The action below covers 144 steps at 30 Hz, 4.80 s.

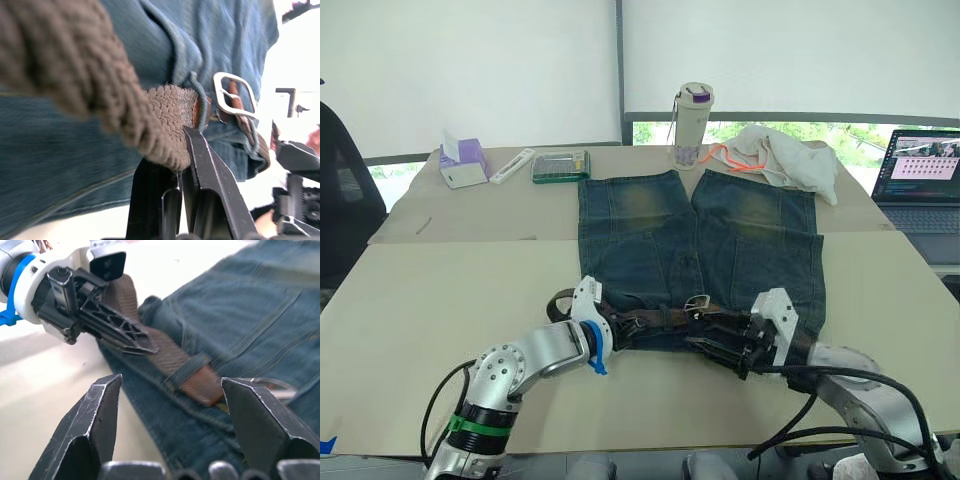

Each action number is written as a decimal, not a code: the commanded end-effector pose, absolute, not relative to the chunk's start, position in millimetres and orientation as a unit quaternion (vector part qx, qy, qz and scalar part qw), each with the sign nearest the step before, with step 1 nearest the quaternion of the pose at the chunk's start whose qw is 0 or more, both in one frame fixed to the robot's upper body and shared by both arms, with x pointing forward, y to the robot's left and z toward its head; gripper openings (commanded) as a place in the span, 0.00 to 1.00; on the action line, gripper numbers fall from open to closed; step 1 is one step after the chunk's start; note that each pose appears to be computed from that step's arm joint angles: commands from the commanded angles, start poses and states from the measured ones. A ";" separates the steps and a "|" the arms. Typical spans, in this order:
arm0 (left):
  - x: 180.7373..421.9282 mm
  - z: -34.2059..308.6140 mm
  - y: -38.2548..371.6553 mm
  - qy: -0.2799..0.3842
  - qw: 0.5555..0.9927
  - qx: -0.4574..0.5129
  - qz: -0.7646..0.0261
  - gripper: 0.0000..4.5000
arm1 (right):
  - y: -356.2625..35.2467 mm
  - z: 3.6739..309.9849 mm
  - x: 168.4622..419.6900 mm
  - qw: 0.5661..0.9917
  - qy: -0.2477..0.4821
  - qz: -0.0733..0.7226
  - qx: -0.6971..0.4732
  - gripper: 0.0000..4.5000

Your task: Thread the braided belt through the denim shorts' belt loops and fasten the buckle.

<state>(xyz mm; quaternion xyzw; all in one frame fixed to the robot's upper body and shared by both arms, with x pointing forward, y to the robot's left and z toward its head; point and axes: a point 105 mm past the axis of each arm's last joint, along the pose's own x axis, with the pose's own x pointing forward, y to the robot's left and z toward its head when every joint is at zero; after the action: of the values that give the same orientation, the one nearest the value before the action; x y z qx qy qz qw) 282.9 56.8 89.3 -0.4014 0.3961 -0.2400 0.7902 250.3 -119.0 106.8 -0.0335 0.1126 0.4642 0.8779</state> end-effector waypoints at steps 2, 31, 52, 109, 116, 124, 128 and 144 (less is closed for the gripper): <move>284.9 87.4 47.1 0.385 0.791 -0.386 -0.279 0.00 | -107.6 106.7 246.7 0.874 0.139 0.465 -0.015 0.78; 284.5 61.0 53.4 0.394 0.797 -0.356 -0.286 0.00 | -124.1 103.5 282.7 0.923 0.243 0.267 0.135 0.78; 285.0 58.1 53.4 0.395 0.797 -0.354 -0.288 0.00 | -101.1 106.5 274.4 0.889 0.245 0.299 0.244 0.14; 277.8 236.4 70.2 0.044 0.717 -0.435 -0.543 0.86 | -119.0 228.6 271.5 0.740 0.051 0.404 0.536 0.00; 266.1 221.9 55.0 0.120 0.648 -0.561 -0.501 0.86 | -102.2 228.2 272.7 0.738 0.051 0.387 0.551 0.00; 261.6 196.1 39.8 0.186 0.643 -0.559 -0.489 0.86 | -107.4 225.8 269.9 0.742 0.046 0.391 0.542 0.00; 278.5 196.6 43.1 0.171 0.631 -0.601 -0.460 0.86 | -108.4 224.0 265.1 0.742 0.053 0.405 0.531 0.00; 287.0 196.0 54.7 0.158 0.624 -0.613 -0.458 0.72 | -119.8 207.5 256.2 0.747 0.082 0.407 0.519 0.00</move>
<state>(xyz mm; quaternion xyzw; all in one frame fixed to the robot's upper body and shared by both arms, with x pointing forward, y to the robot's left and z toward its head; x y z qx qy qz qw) 289.9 54.0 188.1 -0.6102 0.1718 -0.4401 0.6359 264.2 -122.4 199.6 0.5245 0.0888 0.3808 0.7563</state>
